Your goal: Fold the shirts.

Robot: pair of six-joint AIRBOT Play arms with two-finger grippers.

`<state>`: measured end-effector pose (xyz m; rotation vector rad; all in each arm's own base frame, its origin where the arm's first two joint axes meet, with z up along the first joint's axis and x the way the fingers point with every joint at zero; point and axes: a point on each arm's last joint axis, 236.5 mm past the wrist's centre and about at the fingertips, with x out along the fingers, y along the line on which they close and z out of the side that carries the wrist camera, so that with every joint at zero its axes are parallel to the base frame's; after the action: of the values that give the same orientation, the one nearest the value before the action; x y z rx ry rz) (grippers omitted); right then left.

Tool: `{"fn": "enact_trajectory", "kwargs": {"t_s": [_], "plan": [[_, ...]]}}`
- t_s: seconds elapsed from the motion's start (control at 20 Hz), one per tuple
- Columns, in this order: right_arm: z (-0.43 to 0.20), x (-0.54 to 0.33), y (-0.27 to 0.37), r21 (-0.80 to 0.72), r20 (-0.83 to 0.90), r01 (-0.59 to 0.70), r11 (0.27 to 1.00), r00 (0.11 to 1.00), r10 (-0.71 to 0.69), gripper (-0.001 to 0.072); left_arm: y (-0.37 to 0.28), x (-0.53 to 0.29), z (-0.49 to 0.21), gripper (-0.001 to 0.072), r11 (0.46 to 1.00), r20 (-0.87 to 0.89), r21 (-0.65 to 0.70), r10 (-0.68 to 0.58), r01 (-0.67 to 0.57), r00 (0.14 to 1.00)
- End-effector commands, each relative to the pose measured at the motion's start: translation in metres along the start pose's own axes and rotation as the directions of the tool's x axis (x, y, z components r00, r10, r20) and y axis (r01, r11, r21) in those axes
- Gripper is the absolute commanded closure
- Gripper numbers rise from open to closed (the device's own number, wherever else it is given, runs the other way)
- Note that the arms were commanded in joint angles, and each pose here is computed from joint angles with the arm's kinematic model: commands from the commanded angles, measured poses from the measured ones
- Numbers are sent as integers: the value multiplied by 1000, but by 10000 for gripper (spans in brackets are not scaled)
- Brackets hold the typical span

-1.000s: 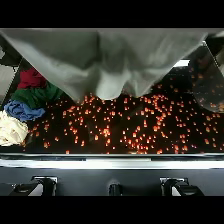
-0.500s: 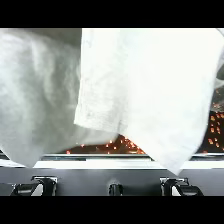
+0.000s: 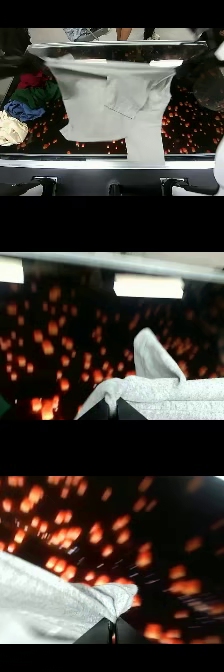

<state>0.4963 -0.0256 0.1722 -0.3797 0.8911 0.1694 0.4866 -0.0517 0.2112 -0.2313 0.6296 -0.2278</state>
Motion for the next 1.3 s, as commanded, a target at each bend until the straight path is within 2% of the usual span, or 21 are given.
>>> {"fn": "enact_trajectory", "kwargs": {"t_s": [0.0,0.2,0.35,0.4,0.45,0.5,0.55,0.6,0.7,0.75,0.85,0.9,1.0,1.25], "plan": [[-26,112,28,181,-108,-113,977,985,134,671,28,109,-80,677,999,-225,-51,-1,-10,974],[-45,160,62,265,-153,-219,939,952,265,670,33,156,-147,677,996,-392,-94,-30,-7,920],[-50,174,72,289,-159,-247,925,940,301,667,23,158,-169,674,992,-462,-124,-70,15,884],[-48,172,73,294,-154,-257,921,938,311,611,21,154,-167,607,992,-472,-121,-76,21,878],[-46,163,69,304,-146,-264,916,937,318,441,24,146,-163,455,993,-487,-117,-77,23,870],[-43,151,62,289,-141,-270,919,937,319,280,29,134,-156,250,993,-511,-117,-81,24,855],[-42,136,49,259,-134,-267,928,942,309,213,38,118,-151,180,993,-547,-116,-79,18,834],[-44,120,32,237,-125,-255,937,949,290,210,53,97,-153,184,994,-599,-113,-64,-5,798],[-61,92,-2,265,-138,-222,938,954,265,211,96,61,-169,274,981,-693,-134,7,-138,721],[-78,81,-12,291,-175,-222,931,944,279,212,112,48,-181,273,968,-725,-154,24,-197,688],[-110,69,-20,331,-251,-233,914,912,323,215,122,35,-218,264,945,-786,-219,-25,-241,617],[-125,65,-19,335,-286,-251,908,891,352,215,120,31,-241,232,937,-816,-242,-56,-252,576],[-140,59,-13,318,-332,-290,903,858,392,215,107,31,-288,232,932,-855,-280,-132,-232,502],[-141,57,-8,299,-340,-316,901,847,409,215,90,53,-332,232,904,-826,-363,-198,-228,528]]}}
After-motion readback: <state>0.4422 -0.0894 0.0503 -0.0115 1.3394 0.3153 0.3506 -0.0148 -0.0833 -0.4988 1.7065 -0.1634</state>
